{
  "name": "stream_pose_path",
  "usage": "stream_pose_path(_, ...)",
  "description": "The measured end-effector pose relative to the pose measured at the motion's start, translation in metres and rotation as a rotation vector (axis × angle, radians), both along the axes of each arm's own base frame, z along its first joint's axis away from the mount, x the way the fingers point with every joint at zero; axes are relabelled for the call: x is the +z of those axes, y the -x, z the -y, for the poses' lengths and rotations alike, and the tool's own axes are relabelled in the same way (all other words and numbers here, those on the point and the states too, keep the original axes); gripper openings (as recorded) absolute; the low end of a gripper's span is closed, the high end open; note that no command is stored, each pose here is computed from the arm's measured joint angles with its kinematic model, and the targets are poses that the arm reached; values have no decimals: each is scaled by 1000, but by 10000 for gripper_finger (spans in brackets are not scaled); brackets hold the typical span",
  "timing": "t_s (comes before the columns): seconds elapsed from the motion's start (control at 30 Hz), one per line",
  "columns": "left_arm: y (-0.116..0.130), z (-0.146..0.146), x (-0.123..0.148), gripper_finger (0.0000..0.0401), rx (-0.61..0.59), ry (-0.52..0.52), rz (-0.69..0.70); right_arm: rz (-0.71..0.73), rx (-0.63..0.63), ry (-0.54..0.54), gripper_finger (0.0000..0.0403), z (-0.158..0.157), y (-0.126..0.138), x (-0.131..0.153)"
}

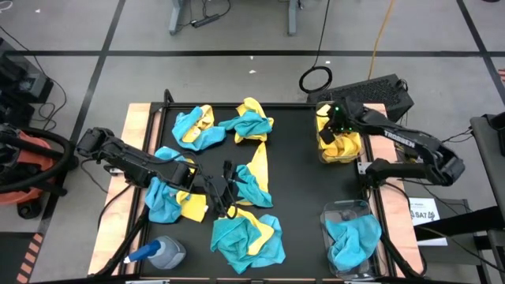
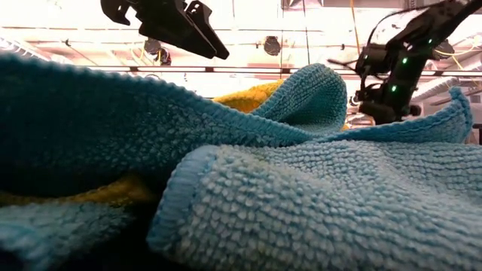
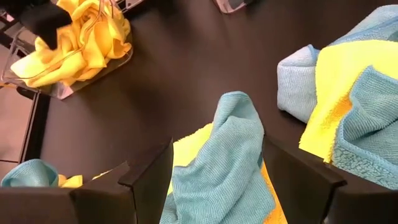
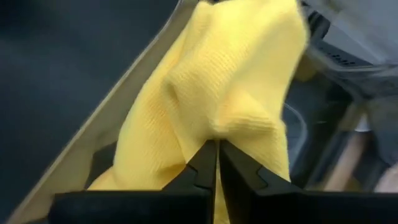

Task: Sort microfiber towel by color & place in baskets
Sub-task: Put the yellow towel into the top transparent bin, then put the blue towel into the bottom transparent bin

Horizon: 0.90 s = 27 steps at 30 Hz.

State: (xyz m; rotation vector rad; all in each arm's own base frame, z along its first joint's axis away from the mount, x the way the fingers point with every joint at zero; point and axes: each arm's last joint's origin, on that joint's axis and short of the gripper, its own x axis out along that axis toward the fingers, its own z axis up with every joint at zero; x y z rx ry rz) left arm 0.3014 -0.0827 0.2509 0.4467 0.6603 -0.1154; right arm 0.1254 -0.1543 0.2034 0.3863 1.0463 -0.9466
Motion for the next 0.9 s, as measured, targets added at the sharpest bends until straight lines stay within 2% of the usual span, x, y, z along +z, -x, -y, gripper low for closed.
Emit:
stream_pose_path(0.2, 2, 1, -2, 254, 12, 13, -23, -80, 2, -93, 5, 7, -6, -28)
stream_pose_path(0.37, 2, 1, -2, 254, 12, 11, -29, -100, 3, -122, 6, 8, -7, -34)
stream_pose_path(0.6, 3, 0, -4, 254, 13, 5, -50, -8, 37, -111, 7, -2, -2, -17)
stream_pose_path(0.9, 2, -5, -3, 254, 29, 5, -48, 145, 102, 5, 21, -20, 9, 16)
